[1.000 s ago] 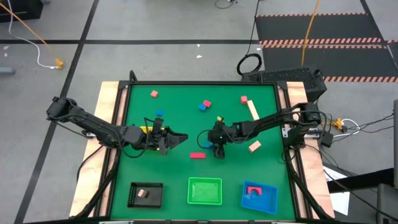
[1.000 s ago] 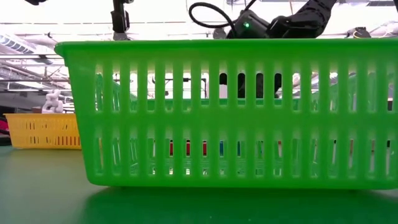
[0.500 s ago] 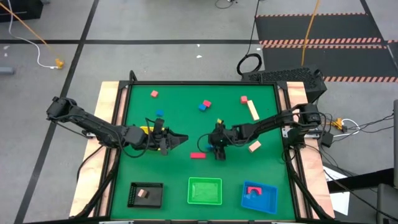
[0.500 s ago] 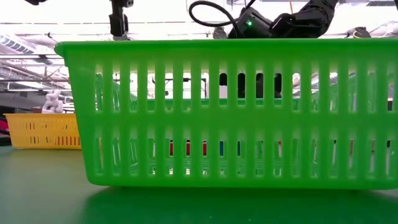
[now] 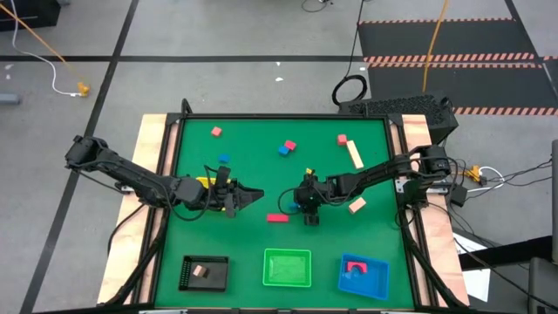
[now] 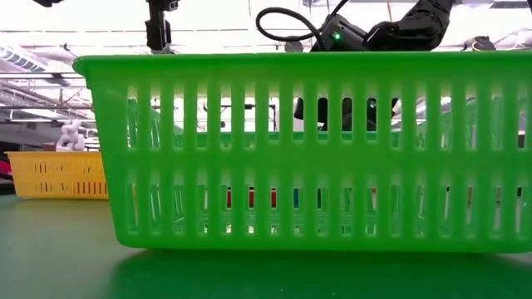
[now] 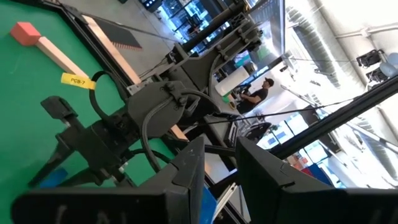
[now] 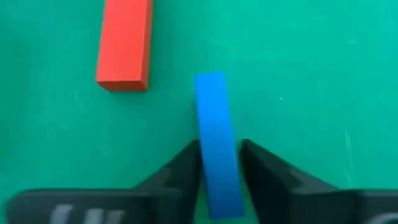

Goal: Sort & place blocks by color
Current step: Put the blue rectangular block into the green bin

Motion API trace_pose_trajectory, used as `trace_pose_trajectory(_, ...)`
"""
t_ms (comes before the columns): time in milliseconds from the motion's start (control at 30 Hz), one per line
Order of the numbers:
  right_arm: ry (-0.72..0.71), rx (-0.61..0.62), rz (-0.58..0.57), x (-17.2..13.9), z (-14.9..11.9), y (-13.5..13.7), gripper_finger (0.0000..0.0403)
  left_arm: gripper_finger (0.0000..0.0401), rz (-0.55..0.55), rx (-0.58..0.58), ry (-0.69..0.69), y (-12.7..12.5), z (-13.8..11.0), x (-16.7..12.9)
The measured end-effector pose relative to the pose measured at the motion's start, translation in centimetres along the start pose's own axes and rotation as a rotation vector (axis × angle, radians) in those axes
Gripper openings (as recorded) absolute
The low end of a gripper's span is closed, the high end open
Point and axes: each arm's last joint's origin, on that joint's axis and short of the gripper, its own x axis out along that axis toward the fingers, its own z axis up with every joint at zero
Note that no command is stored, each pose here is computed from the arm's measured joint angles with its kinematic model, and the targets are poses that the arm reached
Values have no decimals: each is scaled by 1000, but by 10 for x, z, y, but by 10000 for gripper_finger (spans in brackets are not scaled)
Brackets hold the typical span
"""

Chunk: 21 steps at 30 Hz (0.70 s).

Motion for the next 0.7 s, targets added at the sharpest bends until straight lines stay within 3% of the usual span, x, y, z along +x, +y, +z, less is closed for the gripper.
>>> trace_pose_trajectory(67, 9, 0, -2, 0, -3, 0, 38, 93, 0, 22, 0, 0, 0, 0)
trace_pose_trajectory(333, 41, 76, 8, -17, -4, 8, 35, 93, 15, 59, -6, 2, 2, 1)
trace_pose_trajectory(500, -116, 141, 41, -58, 14, 19, 35, 93, 65, 107, 17, 9, 1, 2)
trace_pose_trajectory(700, -289, 291, 227, -102, 28, 47, 35, 93, 151, 122, 40, 21, 3, 4)
